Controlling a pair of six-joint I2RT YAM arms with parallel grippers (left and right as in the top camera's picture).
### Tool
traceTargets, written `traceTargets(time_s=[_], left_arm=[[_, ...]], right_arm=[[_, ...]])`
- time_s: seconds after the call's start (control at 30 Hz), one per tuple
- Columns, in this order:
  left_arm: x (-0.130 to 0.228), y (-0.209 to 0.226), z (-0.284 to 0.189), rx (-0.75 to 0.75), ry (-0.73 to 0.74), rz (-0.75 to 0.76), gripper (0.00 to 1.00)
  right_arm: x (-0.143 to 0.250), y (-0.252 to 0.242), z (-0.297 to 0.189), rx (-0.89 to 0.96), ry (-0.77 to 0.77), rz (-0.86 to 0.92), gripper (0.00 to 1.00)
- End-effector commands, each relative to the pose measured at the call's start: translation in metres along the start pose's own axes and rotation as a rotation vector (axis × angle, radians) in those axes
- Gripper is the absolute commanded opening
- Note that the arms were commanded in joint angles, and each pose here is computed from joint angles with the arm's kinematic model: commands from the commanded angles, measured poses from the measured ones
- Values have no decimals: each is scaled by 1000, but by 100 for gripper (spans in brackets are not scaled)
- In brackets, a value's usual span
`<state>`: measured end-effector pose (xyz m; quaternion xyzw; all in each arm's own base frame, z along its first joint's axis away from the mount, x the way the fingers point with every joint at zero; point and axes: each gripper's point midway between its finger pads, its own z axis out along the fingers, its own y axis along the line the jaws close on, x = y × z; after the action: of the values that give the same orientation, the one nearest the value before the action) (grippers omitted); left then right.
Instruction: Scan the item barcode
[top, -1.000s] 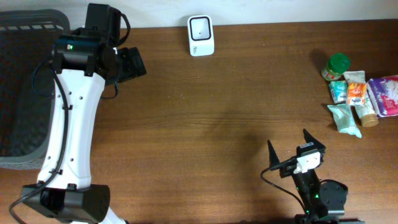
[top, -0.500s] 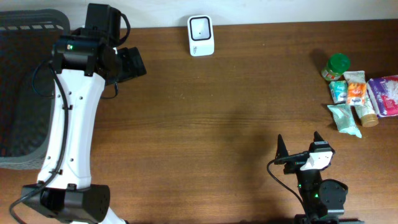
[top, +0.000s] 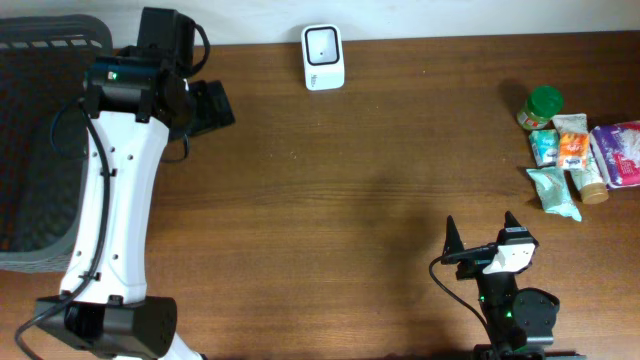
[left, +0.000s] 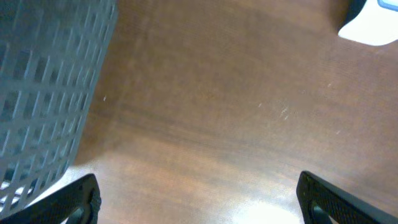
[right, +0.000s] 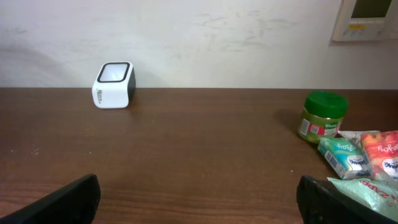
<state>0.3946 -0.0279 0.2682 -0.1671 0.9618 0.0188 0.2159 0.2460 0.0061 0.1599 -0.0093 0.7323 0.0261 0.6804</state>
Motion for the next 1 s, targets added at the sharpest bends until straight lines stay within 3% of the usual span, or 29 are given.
traceTargets(time_s=[0.0,0.07,0.23,0.37,0.5,0.67,0.8,0.97], left_arm=[[21,18,-8,-58,77,24,99],[25,33,-9,-136,82,41,99],[34,25,-20,-106,54,230,99],[43,-7,-5,55,-70,306,99],[81,-34,25,309,-250,467,99],[127,-19,34,439,-575,440,99],[167,4,39,450,-628,432,99],[185,14,40,457,-656,429,99]], right_arm=[[2,1,0,-4,-3,4,99],[2,1,0,-4,-3,4,99],[2,1,0,-4,-3,4,99],[2,1,0,-5,-3,4,99],[2,1,0,-4,-3,4,99],[2,1,0,-4,-3,4,99],[2,1,0,-5,-3,4,99],[2,1,0,-5,-3,4,99]])
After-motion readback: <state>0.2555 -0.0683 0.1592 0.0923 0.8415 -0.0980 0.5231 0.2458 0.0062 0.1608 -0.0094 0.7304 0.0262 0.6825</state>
